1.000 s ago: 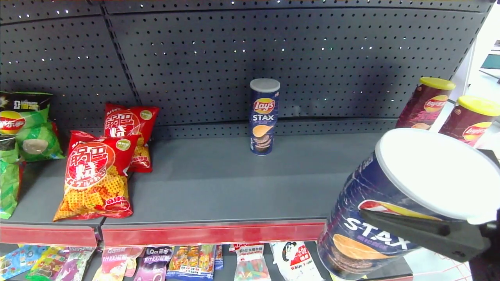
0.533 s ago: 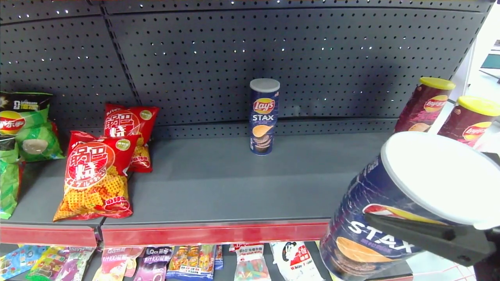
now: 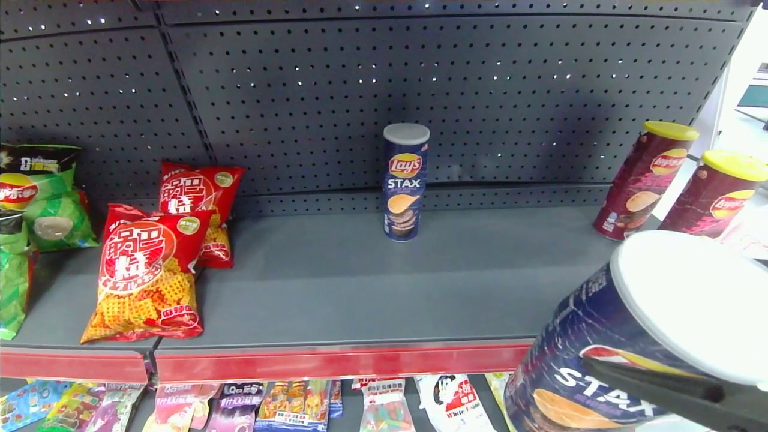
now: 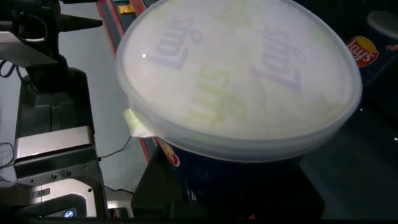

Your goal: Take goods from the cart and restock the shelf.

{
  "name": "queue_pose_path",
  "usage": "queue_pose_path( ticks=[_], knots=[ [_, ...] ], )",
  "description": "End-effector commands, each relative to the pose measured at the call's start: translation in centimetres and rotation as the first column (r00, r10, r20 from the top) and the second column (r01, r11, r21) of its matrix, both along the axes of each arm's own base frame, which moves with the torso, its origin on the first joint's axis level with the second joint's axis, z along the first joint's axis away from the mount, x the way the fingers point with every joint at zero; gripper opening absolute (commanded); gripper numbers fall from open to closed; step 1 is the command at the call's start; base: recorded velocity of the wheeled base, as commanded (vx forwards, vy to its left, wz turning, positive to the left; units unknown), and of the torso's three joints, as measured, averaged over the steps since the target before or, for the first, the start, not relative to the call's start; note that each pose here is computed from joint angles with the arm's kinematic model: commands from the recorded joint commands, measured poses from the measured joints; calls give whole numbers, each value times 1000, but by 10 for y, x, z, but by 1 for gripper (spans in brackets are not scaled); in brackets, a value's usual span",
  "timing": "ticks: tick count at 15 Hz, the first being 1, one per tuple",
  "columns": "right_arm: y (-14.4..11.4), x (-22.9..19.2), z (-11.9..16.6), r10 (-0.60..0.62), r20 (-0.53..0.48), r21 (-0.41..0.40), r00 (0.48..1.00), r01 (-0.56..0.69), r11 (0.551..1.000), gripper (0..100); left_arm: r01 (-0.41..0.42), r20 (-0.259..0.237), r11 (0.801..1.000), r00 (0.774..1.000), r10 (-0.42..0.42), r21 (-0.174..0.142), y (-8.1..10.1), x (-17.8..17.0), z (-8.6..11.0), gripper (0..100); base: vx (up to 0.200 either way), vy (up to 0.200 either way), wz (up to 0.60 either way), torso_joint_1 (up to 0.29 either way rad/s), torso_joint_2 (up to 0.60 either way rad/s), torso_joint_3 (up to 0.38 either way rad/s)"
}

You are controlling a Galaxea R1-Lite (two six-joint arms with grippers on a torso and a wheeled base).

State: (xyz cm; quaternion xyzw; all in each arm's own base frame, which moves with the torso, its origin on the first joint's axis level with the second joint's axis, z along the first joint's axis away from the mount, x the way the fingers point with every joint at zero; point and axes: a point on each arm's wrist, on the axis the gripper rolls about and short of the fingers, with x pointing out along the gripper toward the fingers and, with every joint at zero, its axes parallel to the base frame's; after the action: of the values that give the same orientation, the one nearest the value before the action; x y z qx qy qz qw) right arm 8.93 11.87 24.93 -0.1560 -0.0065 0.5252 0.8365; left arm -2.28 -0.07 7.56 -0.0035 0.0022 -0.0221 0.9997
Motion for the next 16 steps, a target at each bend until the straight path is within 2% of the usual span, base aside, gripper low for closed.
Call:
queue_pose_path(
  ticks=[1, 2, 11, 15, 16],
  knots=[
    [0, 0, 0, 1, -1, 1, 1000, -1, 1000, 0, 0, -2, 1000, 1000, 0, -1, 0, 0, 0, 100, 200, 0, 0, -27, -7, 7],
    [-1, -1, -2, 1, -3, -3, 1000, -1, 1000, 0, 0, -2, 1000, 1000, 0, -1, 0, 0, 0, 100, 200, 0, 0, 2, 2, 2],
    [-2, -1, -1, -6, -5, 1, 1000, 6, 1000, 0, 0, 0, 1000, 1000, 0, -1, 0, 0, 0, 100, 0, 0, 0, 0, 0, 0],
    [-4, -2, 0, -10, -7, 11, 1000, 11, 1000, 0, 2, -2, 1000, 1000, -2, 9, 0, 0, 0, 100, 0, 0, 0, 0, 0, 0],
    [-4, -2, 0, -12, -9, 11, 1000, 12, 1000, 0, 0, -2, 1000, 1000, 0, 2, 0, 0, 0, 100, 0, 0, 0, 0, 0, 0]
  ],
)
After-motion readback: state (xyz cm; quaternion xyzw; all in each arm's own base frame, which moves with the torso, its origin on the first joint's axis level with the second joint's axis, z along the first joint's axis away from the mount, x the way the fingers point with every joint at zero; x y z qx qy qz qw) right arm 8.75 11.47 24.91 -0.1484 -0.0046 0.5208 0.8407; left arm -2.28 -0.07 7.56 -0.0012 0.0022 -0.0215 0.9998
